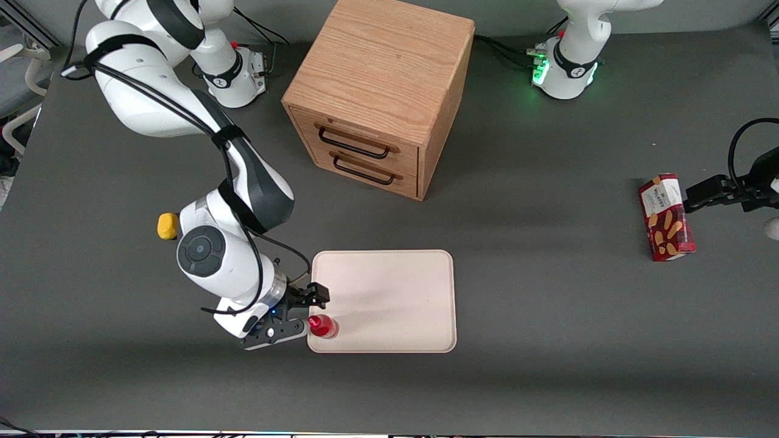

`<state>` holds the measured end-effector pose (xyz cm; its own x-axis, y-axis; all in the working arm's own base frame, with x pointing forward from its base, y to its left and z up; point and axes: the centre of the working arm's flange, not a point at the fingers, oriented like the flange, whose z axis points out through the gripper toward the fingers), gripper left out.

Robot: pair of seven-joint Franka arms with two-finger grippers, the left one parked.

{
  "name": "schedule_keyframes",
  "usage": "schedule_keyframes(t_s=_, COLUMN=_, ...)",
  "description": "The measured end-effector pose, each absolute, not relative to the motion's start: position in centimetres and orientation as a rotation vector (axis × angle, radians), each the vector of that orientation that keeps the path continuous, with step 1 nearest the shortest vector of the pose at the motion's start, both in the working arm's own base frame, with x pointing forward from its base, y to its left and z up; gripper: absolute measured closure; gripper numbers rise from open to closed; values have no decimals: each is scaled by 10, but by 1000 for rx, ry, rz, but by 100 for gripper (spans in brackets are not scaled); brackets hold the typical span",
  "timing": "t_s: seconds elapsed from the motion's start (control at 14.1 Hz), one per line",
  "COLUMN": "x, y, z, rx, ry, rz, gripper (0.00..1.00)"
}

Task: Place coke bottle on tray

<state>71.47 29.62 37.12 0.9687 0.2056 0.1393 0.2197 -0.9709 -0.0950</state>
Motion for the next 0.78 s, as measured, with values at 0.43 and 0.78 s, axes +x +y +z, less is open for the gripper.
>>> schedule_keyframes(t_s=0.43, x=635, y=237, z=456, rx=-3072, ry=-191, rz=-130, gripper=0)
schedule_keyframes(t_s=0.78, x=553, y=135, z=520, rx=-3091, ry=54, rz=23, gripper=0)
